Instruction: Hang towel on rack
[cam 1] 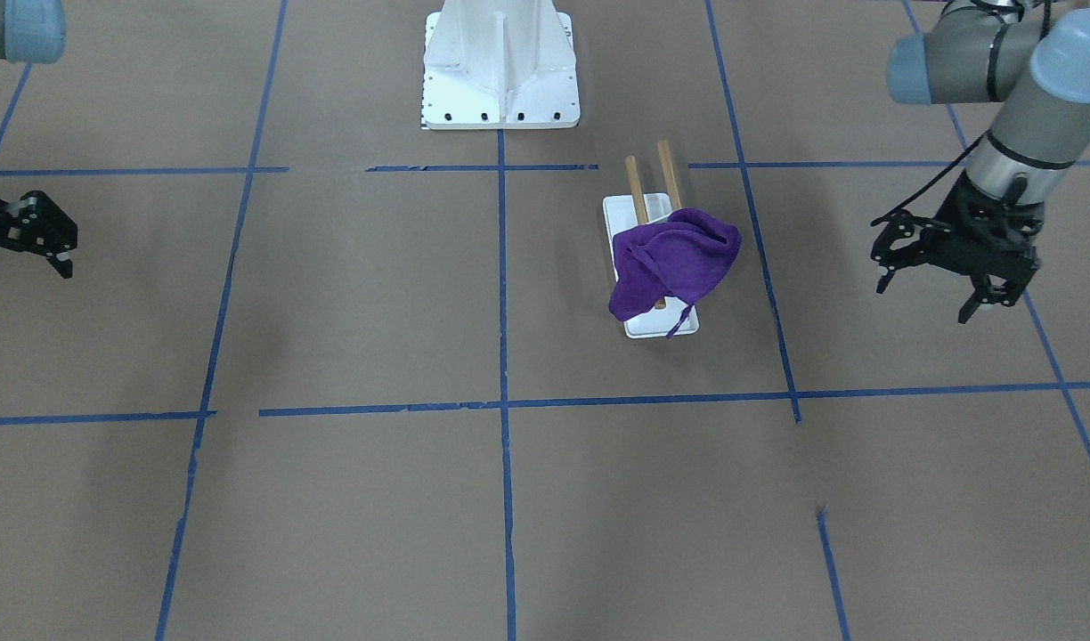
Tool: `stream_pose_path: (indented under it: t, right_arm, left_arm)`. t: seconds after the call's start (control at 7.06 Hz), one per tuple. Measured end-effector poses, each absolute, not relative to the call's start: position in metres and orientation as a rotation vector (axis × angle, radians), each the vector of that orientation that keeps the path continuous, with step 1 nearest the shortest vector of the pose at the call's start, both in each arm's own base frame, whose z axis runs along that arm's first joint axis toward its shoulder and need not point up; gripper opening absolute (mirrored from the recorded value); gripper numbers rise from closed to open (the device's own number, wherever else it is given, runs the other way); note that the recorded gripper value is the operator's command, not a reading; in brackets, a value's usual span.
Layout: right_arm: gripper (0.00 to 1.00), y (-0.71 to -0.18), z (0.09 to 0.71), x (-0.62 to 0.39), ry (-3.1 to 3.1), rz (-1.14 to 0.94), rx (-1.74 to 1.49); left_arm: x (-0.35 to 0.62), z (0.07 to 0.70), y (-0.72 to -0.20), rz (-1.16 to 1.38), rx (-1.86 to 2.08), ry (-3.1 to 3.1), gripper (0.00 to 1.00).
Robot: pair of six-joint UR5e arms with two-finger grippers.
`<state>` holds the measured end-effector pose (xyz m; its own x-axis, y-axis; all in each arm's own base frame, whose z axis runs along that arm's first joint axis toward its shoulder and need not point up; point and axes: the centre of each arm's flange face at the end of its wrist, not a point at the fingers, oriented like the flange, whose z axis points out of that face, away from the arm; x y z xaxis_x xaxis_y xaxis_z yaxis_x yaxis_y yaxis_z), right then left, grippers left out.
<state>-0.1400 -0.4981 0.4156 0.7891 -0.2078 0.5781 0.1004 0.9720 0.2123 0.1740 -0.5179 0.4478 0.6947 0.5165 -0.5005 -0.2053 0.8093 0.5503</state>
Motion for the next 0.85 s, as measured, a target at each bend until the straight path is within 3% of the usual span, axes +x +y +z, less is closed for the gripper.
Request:
stream_pose_path:
  t: [0.57, 0.85]
  right_arm:
    - [1.0, -0.501, 0.57, -0.013, -0.627, -0.203, 0.04]
    - [1.0, -0.481, 0.614, 0.044, -0.721, -0.142, 0.013]
  left_arm:
    - [0.041, 0.573, -0.514, 0.22, 0.194, 0.788, 1.0]
    - [0.001, 0.61, -0.497, 0.1, 0.077, 0.782, 1.0]
